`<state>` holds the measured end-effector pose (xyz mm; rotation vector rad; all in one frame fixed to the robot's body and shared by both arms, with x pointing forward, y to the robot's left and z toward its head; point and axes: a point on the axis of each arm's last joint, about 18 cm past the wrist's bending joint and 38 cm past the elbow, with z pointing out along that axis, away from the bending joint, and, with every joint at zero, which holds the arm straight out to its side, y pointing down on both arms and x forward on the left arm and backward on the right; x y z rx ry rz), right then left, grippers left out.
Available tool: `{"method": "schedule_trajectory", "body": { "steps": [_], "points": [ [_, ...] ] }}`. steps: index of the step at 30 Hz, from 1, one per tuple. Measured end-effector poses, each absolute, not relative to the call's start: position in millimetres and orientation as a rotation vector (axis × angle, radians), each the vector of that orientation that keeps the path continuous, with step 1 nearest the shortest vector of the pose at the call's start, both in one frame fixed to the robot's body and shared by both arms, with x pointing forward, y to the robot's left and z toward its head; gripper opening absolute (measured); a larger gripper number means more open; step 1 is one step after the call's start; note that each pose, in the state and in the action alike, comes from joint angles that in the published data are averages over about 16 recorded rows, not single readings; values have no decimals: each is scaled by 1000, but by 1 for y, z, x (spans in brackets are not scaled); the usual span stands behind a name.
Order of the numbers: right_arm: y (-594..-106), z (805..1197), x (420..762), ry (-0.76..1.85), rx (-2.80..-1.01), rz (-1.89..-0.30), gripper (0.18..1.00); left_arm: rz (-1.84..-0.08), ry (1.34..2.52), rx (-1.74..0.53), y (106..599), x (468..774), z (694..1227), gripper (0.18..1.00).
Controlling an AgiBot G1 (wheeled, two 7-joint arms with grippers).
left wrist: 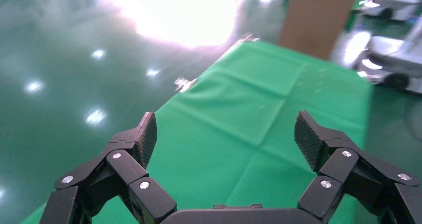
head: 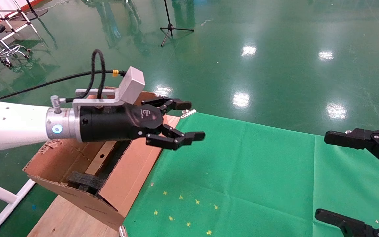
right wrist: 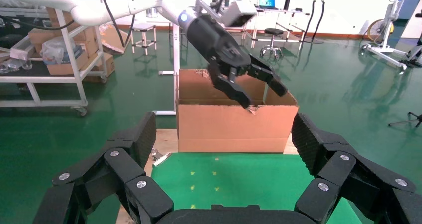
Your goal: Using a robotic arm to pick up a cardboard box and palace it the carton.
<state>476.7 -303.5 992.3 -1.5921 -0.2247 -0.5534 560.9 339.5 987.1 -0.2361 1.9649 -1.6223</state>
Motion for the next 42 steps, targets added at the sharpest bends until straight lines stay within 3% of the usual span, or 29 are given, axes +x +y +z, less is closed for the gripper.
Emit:
{"method": "schedule_trajectory", "body": {
  "steps": [19,42],
  "points": [
    [-304,992,477,-224,-1592,-554,1001,-1803,1924,286,299,473,992,1000],
    [-304,992,477,-224,-1592,-554,1001,-1803,1923,289,300,473,992,1000]
  ]
}}
